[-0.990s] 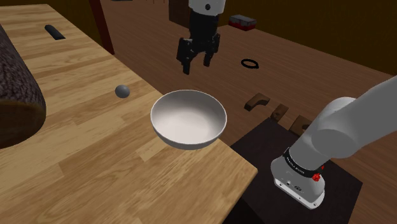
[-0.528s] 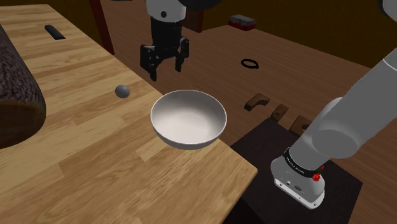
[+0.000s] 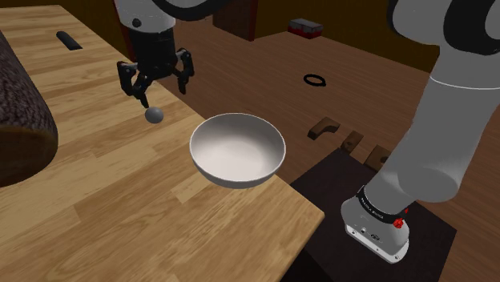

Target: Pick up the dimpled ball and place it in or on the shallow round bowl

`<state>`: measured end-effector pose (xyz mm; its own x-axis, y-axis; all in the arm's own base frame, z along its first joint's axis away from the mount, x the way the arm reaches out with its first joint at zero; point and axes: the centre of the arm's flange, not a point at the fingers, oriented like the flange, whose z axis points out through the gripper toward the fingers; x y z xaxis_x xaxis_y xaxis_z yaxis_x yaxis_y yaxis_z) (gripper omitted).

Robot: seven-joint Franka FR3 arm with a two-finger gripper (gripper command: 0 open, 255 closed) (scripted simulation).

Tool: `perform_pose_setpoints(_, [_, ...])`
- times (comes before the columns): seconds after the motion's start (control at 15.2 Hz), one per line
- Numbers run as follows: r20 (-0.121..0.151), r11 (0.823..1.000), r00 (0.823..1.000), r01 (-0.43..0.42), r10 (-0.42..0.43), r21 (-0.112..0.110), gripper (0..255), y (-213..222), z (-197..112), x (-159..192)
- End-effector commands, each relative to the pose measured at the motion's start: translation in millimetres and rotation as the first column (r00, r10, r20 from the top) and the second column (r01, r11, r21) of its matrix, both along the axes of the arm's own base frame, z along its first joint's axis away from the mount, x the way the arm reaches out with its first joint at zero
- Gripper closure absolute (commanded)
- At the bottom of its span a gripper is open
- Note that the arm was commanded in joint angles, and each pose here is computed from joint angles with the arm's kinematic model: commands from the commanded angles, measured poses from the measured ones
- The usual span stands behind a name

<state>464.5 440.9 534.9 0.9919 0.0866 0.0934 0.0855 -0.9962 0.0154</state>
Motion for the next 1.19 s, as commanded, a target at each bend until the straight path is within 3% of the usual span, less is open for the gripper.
perform_pose_setpoints(0.0, [0.011,1.000,1.000,0.005,-0.005,-0.007,0,24,-5,9])
perform_pose_setpoints(0.59, [0.014,1.000,1.000,0.006,-0.006,-0.010,0,32,-46,17])
perform_pose_setpoints(1.06, [0.014,1.000,1.000,0.006,-0.006,-0.010,0,32,-46,17])
perform_pose_setpoints(1.12, [0.014,1.000,1.000,0.006,-0.006,-0.010,255,32,-46,17])
